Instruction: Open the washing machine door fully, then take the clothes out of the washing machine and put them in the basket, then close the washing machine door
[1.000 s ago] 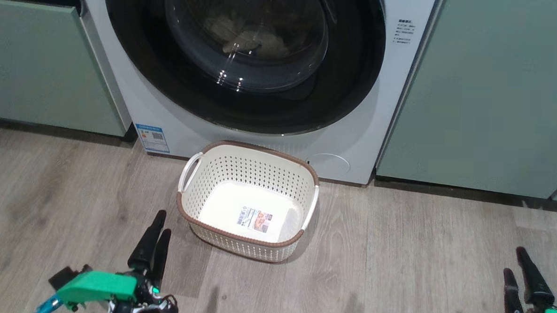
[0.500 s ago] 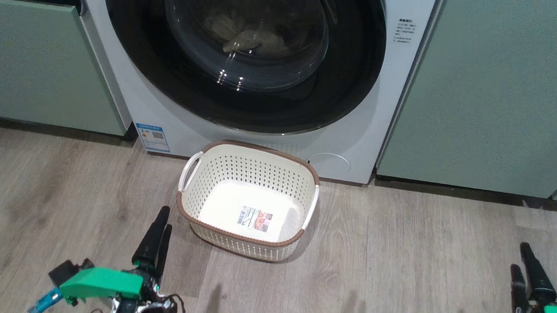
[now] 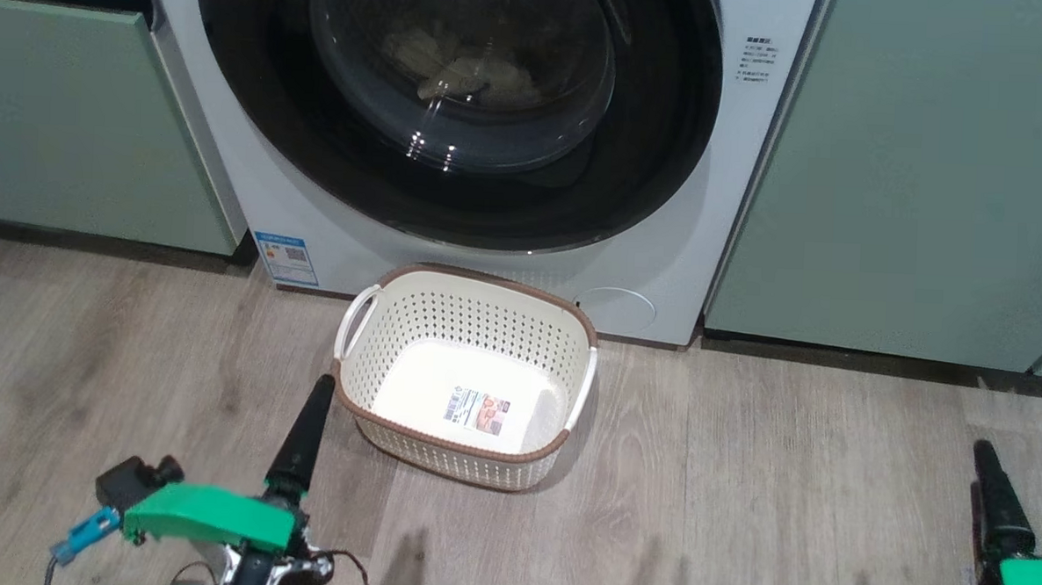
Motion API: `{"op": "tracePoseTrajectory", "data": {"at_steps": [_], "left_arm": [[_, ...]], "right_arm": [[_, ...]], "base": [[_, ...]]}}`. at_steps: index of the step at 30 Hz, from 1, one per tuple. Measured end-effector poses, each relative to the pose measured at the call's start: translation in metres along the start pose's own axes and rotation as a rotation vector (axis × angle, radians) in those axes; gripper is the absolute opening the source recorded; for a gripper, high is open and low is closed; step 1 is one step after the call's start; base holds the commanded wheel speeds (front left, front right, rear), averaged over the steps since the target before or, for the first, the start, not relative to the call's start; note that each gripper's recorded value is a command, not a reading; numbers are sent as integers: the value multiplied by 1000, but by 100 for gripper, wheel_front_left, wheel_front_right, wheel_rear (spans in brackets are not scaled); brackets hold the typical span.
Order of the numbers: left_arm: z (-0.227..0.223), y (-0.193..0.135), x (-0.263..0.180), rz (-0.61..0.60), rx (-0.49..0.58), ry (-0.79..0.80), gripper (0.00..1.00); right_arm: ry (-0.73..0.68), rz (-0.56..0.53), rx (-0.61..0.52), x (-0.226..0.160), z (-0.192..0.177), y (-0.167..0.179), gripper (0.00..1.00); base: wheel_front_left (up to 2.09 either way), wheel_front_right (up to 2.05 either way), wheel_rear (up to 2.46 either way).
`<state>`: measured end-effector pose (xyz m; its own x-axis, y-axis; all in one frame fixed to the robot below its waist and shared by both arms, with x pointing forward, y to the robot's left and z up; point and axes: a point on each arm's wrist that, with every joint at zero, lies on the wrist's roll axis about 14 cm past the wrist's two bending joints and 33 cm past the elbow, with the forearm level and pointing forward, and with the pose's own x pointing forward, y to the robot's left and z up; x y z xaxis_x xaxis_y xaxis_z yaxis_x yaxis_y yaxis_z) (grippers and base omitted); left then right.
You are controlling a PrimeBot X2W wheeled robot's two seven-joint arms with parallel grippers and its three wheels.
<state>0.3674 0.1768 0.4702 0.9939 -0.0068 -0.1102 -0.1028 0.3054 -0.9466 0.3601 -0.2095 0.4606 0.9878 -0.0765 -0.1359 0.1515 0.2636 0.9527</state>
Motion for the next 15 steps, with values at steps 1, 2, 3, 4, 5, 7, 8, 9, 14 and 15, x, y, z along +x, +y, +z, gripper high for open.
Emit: {"op": "tracePoseTrajectory", "data": {"at_steps": [1,2,3,4,5,7,8,9,14,15], "left_arm": [[1,0,0,-2,25,-4,100],[1,-1,0,-5,48,-5,100],[1,-3,0,-10,73,-3,100],[1,-3,0,-13,97,-6,100],[2,-5,1,-18,118,-11,100],[2,-7,1,-24,159,-14,100],[2,-7,1,-26,177,-15,100],[2,-8,1,-28,198,-16,100],[3,-11,1,-40,285,-25,100],[3,-12,2,-44,306,-25,100]], "right_arm": [[1,6,-17,1,0,2,100],[0,9,-30,1,0,3,100],[0,10,-49,1,0,3,100],[0,11,-78,1,0,3,100],[-2,13,-105,1,0,3,100],[-5,17,-154,1,2,4,100],[-8,21,-184,1,3,5,100],[-11,24,-212,1,4,6,100],[-21,46,-327,1,6,12,100],[-20,48,-352,1,5,12,100]], "base": [[0,0,0],[0,0,0],[0,0,0],[0,0,0],[0,0,0],[0,0,0],[0,0,0],[0,0,0],[0,0,0],[0,0,0]]}}
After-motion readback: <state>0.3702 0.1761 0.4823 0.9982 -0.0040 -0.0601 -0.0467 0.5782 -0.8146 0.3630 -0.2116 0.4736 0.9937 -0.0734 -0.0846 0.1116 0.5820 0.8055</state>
